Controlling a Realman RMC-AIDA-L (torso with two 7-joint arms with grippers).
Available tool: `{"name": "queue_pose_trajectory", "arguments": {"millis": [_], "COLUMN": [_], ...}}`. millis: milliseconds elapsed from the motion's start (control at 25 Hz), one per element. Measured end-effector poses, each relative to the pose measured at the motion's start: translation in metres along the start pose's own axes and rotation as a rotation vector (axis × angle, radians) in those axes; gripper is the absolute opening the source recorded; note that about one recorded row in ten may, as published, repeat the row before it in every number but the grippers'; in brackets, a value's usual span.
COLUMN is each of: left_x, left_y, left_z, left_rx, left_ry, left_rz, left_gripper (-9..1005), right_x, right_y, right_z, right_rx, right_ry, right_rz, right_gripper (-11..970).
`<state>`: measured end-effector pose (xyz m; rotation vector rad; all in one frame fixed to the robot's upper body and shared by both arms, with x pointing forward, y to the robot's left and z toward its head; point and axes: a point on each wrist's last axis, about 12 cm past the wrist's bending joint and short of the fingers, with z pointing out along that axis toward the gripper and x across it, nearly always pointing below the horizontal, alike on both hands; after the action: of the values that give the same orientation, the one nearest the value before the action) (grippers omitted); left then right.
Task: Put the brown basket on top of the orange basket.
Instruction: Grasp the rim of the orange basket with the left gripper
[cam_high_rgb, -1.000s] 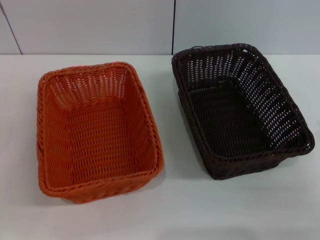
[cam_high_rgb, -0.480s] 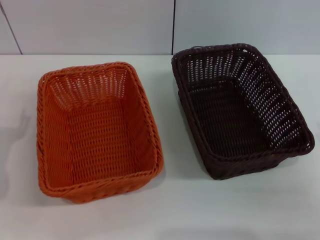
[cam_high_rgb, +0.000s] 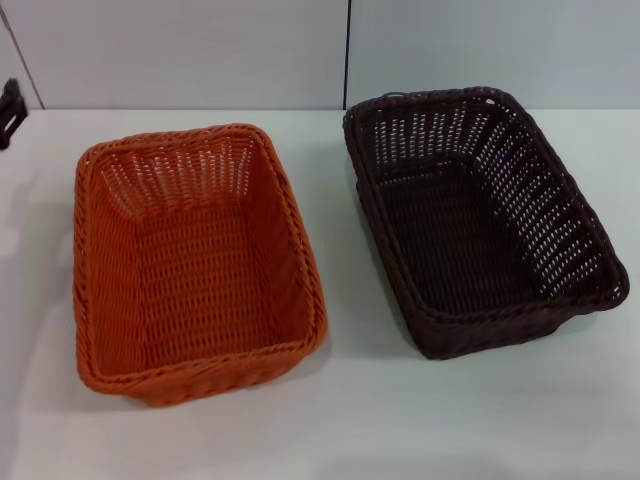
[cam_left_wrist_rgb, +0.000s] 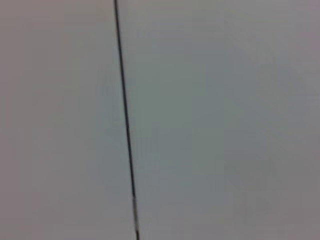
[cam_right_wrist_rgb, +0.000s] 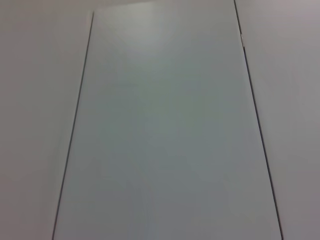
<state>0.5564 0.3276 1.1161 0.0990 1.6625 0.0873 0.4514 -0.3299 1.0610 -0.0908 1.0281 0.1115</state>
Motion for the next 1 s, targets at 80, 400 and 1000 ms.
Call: {"name": "queue_pose_trajectory", "arguments": {"millis": [80, 400, 1000], "left_x": [-0.017, -0.076, -0.097], "left_y": [-0.004, -0.025, -0.041], "left_z": [0.001, -0.006, -0.011], "left_rx": [0.015, 0.082, 0.163], "left_ry": [0.077, 0.445, 0.746], "left_rz": [-0.003, 0.081, 0.115], "left_gripper": [777, 779, 780], "right_x": [0.0, 0.001, 0.0], "right_y": [-0.001, -0.001, 0.0], "right_z": [-0.002, -0.002, -0.001], "right_rx": [0.004, 0.007, 0.002], "right_ry": [0.003, 0.01, 0.004], "right_rz": [-0.001, -0.001, 0.001], "right_gripper": [807, 807, 807]}}
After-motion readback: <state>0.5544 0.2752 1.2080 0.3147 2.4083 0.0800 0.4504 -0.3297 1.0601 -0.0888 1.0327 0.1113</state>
